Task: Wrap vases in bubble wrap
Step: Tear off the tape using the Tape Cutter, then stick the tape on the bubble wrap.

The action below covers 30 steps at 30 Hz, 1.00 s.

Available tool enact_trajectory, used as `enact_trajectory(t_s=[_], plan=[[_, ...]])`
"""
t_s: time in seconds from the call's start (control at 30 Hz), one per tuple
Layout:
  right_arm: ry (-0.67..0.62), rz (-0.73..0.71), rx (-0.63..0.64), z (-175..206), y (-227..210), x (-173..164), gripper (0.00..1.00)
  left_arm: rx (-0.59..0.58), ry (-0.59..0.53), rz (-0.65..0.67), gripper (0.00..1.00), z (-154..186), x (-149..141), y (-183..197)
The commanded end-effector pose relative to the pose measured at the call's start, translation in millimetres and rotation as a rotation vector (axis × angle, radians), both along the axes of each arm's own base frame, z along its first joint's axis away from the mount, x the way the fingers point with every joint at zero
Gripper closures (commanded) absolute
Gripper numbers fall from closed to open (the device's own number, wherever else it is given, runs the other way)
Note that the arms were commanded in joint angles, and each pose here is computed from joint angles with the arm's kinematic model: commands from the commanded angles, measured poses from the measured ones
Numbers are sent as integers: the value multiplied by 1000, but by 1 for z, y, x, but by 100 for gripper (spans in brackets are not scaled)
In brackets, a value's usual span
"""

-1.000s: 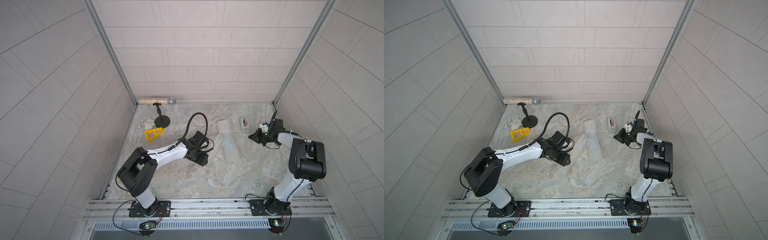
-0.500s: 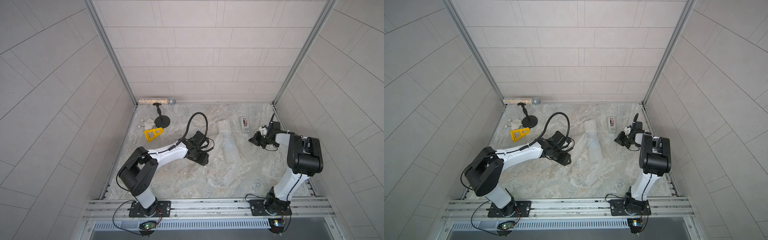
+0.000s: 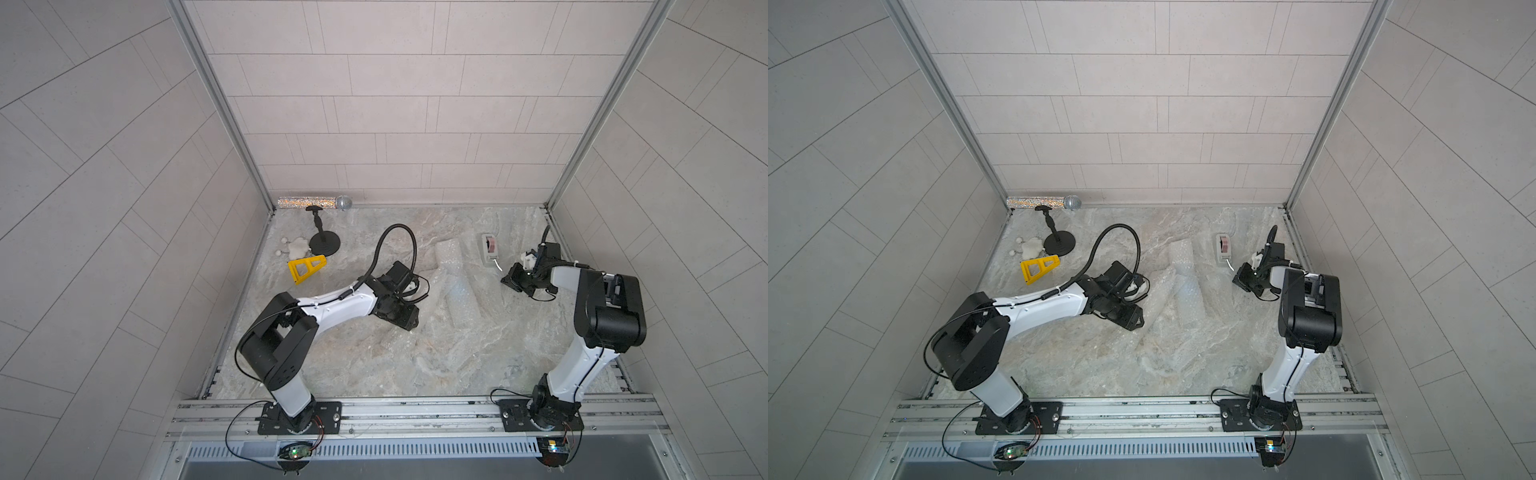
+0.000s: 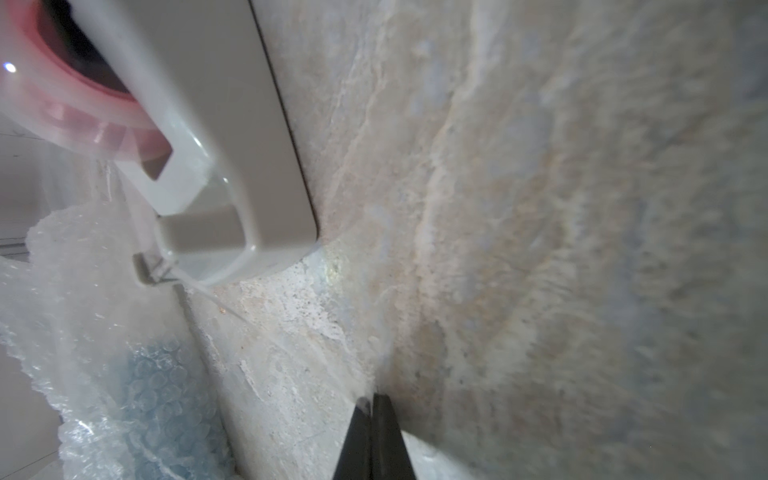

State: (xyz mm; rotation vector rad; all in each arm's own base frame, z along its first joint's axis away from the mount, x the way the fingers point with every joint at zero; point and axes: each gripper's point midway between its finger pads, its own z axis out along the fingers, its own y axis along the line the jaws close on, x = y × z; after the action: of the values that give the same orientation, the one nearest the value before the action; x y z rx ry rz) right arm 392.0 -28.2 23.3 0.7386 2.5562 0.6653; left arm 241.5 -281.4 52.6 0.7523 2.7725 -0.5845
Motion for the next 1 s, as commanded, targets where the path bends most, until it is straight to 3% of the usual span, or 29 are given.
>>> enact_trajectory(t_s=[0.0, 0.13, 0.3, 0.6, 0.73, 0.97], plan=[[116, -16, -128, -11, -18, -28, 100, 71, 51, -3, 67, -28, -9, 11], [95, -16, -160, 7, -24, -27, 100, 67, 55, -6, 67, -28, -10, 10], [-54, 14, -123, 76, -3, -16, 100, 60, 50, 1, 67, -27, -12, 12], [-199, 319, 65, 145, 121, -54, 100, 50, 63, 7, 68, -26, -19, 16], [-209, 470, 129, 154, 179, -83, 100, 55, 67, 15, 68, -26, -23, 20], [-150, 585, 210, 135, 251, -116, 100, 28, 64, 32, 69, -25, -29, 24]])
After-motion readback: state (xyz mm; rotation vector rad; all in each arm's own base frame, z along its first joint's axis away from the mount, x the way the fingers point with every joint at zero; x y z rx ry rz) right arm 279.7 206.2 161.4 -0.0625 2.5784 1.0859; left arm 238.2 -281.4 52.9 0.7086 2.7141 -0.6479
